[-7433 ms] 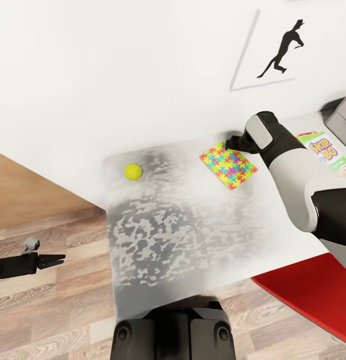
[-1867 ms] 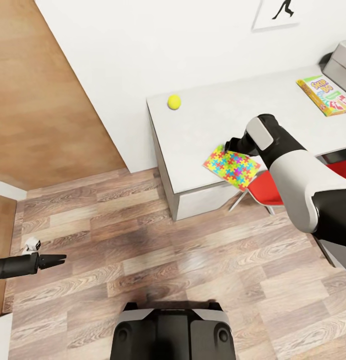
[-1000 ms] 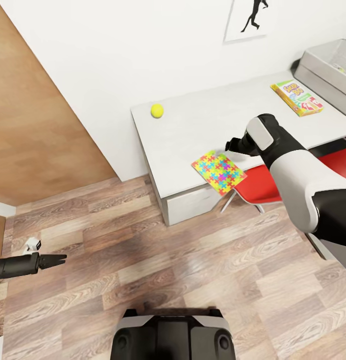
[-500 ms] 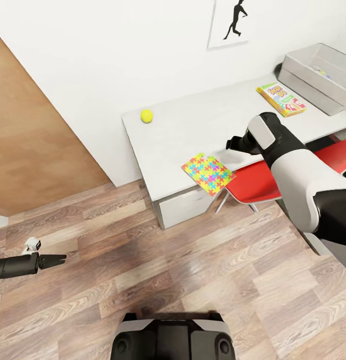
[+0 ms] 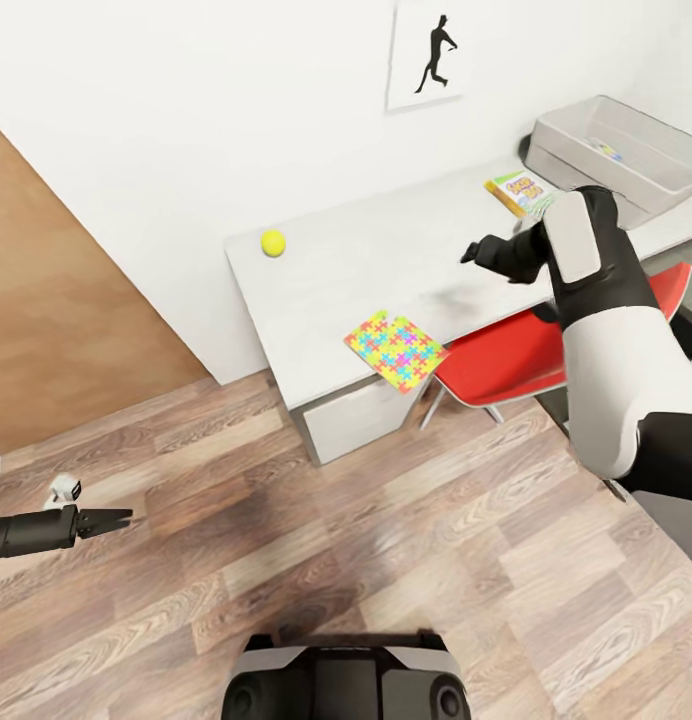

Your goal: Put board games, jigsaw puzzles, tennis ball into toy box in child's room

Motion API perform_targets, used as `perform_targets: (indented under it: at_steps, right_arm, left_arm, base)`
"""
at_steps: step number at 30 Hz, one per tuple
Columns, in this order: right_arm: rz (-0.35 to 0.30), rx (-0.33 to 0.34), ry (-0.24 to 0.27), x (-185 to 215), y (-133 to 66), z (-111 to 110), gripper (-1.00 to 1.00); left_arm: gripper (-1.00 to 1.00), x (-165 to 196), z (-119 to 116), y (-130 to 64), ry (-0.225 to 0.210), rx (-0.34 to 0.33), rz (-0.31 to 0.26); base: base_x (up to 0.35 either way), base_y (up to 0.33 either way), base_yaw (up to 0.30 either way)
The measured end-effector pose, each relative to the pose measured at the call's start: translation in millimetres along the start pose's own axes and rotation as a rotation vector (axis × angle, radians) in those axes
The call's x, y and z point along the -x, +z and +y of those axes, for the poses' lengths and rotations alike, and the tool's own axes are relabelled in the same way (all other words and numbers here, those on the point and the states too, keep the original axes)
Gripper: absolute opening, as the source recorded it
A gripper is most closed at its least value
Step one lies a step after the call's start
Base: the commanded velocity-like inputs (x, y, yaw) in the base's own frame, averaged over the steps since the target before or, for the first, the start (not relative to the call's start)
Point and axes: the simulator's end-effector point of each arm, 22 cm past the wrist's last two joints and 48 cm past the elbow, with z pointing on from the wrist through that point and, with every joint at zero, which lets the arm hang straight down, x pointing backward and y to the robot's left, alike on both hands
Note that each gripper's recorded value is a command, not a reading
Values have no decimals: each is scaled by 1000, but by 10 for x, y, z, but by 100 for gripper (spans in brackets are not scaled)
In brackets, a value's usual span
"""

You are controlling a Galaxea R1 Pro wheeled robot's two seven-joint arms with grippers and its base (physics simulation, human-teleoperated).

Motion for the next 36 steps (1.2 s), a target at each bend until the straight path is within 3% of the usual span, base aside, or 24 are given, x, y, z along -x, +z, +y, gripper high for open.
perform_targets:
  at_steps: [6,13,17,25,36]
  right_arm:
    - [-32,55,49,-55,-98,-27,100]
    - [37,123,111,-547,30,-87,100]
    - [79,171,149,-958,81,-140,100]
    - [137,271,202,-1862,-36,-199,100]
    - [279,291,274,-3104,-196,-482,100]
  left_arm:
    - [100,23,-36,-26,8,-1,-6]
    - [100,47,-76,-55,16,-2,-12]
    - [100,62,-101,-72,22,-3,-16]
    - [100,87,-151,-99,33,-5,-22]
    - [100,122,-220,-134,46,-9,-31]
  base:
    - [0,0,-120]
    - [0,0,-120]
    - [0,0,-120]
    - [0,0,-120]
    - [0,0,-120]
